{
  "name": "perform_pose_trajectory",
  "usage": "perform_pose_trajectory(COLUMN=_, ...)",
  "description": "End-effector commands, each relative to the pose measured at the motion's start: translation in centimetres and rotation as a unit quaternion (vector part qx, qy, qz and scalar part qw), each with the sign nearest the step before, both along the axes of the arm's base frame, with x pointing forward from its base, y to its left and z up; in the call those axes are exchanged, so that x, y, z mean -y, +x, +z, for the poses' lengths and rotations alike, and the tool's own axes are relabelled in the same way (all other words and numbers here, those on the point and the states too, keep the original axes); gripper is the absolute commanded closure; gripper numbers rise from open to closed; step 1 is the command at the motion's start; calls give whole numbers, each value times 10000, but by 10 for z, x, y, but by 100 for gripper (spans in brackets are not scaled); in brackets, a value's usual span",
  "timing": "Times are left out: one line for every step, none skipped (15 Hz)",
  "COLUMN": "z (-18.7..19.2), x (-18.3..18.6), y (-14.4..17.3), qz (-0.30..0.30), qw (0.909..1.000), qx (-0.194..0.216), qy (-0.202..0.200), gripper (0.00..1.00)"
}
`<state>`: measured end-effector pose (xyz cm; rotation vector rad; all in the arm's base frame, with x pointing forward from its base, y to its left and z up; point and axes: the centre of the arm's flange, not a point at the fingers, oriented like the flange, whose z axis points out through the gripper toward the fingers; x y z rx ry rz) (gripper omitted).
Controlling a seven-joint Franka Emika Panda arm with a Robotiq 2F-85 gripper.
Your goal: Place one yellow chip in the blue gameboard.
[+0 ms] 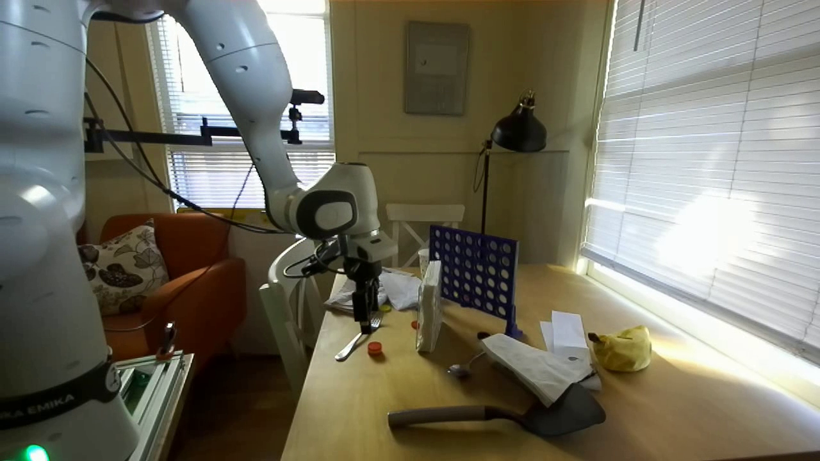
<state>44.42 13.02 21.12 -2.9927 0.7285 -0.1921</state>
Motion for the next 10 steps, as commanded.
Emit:
perform_pose_trajectory(z=-15, x=-5, y=-1, qz=-58, qw=9998, qx=184, qy=-28, gripper=0)
perform_pose_trajectory(z=-17, x=-4, y=-1, qz=-62, qw=9998, qx=194, qy=-1, gripper=0)
perform_pose_trajectory(z=-18, x=-3, y=-1, qz=-67, qw=9998, qx=206, qy=0, gripper=0)
perform_pose_trajectory(z=-18, x=-3, y=0, qz=-73, qw=9997, qx=231, qy=1, gripper=0)
perform_pose_trajectory(z=-17, x=-2, y=1, qz=-84, qw=9996, qx=263, qy=18, gripper=0)
perform_pose_trajectory(z=-17, x=-1, y=1, qz=-100, qw=9996, qx=280, qy=23, gripper=0)
perform_pose_trajectory(z=-15, x=1, y=1, qz=-96, qw=9996, qx=273, qy=49, gripper=0)
perform_pose_trajectory(z=-13, x=3, y=3, qz=-50, qw=9998, qx=194, qy=27, gripper=0)
perform_pose_trajectory(z=-13, x=3, y=3, qz=-53, qw=9998, qx=202, qy=29, gripper=0)
perform_pose_trajectory(z=-13, x=3, y=3, qz=-54, qw=9998, qx=207, qy=30, gripper=0)
